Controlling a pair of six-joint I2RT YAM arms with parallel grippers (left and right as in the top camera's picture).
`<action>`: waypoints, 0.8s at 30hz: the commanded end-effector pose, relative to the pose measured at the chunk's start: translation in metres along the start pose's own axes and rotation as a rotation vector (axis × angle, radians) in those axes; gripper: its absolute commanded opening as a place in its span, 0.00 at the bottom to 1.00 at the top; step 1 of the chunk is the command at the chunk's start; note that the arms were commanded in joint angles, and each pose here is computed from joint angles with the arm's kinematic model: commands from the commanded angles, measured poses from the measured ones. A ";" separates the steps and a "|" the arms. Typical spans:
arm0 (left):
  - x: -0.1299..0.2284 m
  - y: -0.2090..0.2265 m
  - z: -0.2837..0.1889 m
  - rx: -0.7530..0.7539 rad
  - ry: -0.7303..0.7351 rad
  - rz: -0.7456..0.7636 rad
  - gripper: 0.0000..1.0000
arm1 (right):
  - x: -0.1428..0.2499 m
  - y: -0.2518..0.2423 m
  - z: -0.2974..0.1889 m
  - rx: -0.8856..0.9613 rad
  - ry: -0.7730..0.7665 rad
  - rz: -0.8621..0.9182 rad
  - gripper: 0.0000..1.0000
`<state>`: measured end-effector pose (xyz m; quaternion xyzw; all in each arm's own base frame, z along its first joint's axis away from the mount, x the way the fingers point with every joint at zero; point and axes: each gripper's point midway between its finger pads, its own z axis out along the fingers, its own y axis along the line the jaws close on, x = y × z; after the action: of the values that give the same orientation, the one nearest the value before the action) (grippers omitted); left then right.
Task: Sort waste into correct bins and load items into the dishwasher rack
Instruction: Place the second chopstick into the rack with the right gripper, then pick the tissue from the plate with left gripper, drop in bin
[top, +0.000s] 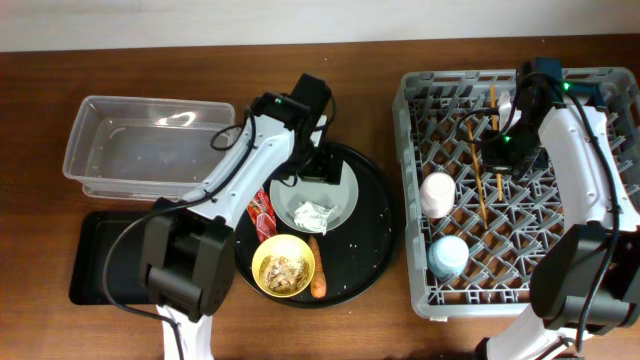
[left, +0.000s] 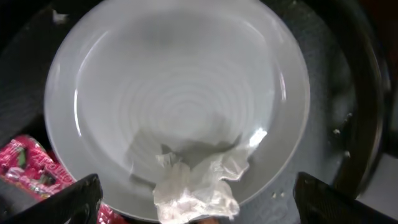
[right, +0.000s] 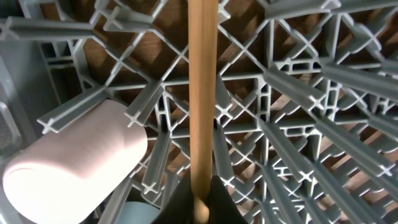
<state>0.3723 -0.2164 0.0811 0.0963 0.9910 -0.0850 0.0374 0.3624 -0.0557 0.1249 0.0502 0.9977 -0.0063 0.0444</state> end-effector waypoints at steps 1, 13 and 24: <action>0.010 0.002 0.010 0.000 0.018 -0.013 0.98 | 0.002 -0.001 0.000 0.008 0.001 -0.005 0.21; 0.038 -0.017 0.030 -0.031 0.074 0.059 0.81 | 0.004 0.000 0.000 0.003 0.010 -0.001 0.62; 0.027 -0.014 0.036 -0.021 0.021 0.061 0.00 | 0.004 0.005 0.000 -0.030 0.011 -0.001 0.68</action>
<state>0.3348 -0.2312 0.0302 0.1279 0.9894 -0.0674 0.0096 0.3616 -0.0516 0.1247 0.0470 0.9980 0.0052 0.0428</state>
